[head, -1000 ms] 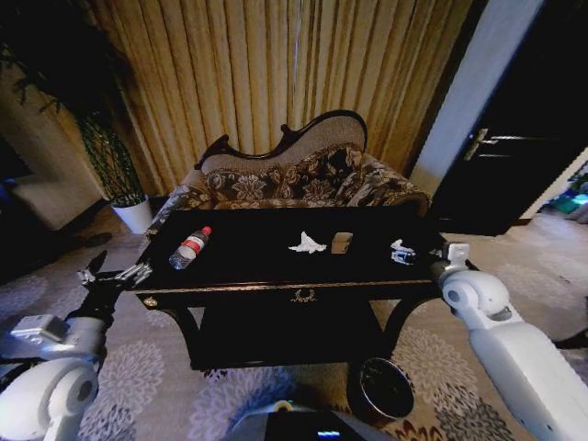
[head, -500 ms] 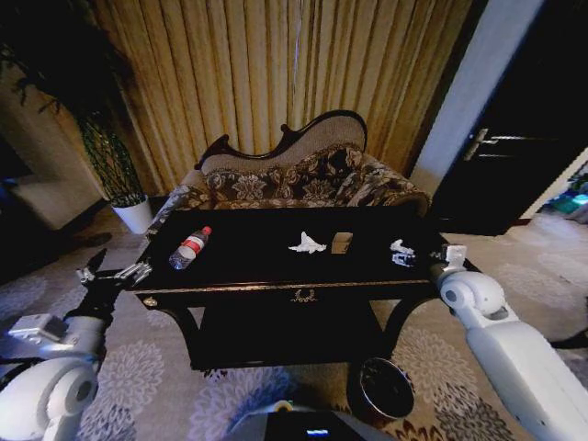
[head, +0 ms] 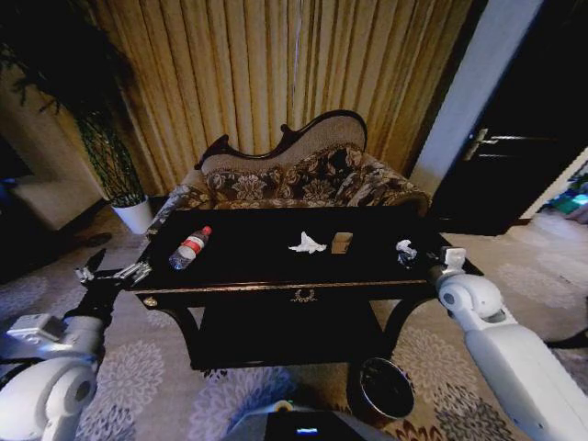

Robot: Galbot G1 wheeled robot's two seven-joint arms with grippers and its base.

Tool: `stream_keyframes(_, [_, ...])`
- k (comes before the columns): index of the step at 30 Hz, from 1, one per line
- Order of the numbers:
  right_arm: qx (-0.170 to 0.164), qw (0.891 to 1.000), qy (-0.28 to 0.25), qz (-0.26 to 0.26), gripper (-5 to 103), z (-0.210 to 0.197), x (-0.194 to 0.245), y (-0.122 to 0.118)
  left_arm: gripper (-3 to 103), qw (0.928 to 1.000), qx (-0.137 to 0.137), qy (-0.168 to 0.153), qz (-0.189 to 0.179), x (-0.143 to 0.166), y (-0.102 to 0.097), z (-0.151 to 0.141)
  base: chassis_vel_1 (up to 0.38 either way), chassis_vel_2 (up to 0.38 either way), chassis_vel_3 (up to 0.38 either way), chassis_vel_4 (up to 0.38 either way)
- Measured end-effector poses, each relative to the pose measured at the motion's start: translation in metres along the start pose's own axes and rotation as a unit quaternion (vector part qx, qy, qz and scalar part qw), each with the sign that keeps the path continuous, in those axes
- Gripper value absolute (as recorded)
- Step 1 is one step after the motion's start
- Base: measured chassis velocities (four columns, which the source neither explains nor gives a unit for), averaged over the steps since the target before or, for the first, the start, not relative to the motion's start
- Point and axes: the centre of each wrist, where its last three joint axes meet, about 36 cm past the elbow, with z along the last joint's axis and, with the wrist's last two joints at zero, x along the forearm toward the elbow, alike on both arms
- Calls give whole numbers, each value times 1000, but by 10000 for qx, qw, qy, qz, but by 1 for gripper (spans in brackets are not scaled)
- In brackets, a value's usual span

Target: Move to the front of the table and place the trash on the table into the trash bin.

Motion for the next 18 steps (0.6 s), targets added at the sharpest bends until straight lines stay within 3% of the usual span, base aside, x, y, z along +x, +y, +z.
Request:
stream_keyframes(4, [1, 10000, -5, 4, 32, 0, 0, 0, 100, 10000, 4, 0, 5, 0, 0, 0, 0, 0, 0, 0])
stream_keyframes(8, [13, 10000, -28, 15, 10, 0, 1, -1, 100, 10000, 9, 6, 6, 1, -1, 0, 0, 0, 0, 0])
stream_keyframes(11, [9, 10000, -54, 17, 2, -1, 2, -1, 100, 10000, 7, 1, 8, 1, -1, 0, 0, 0, 0, 0])
stream_keyframes(18, [-52, 9999, -161, -2, 0, 1, 3, 1, 100, 10000, -2, -7, 21, 0, -1, -1, 0, 0, 0, 0])
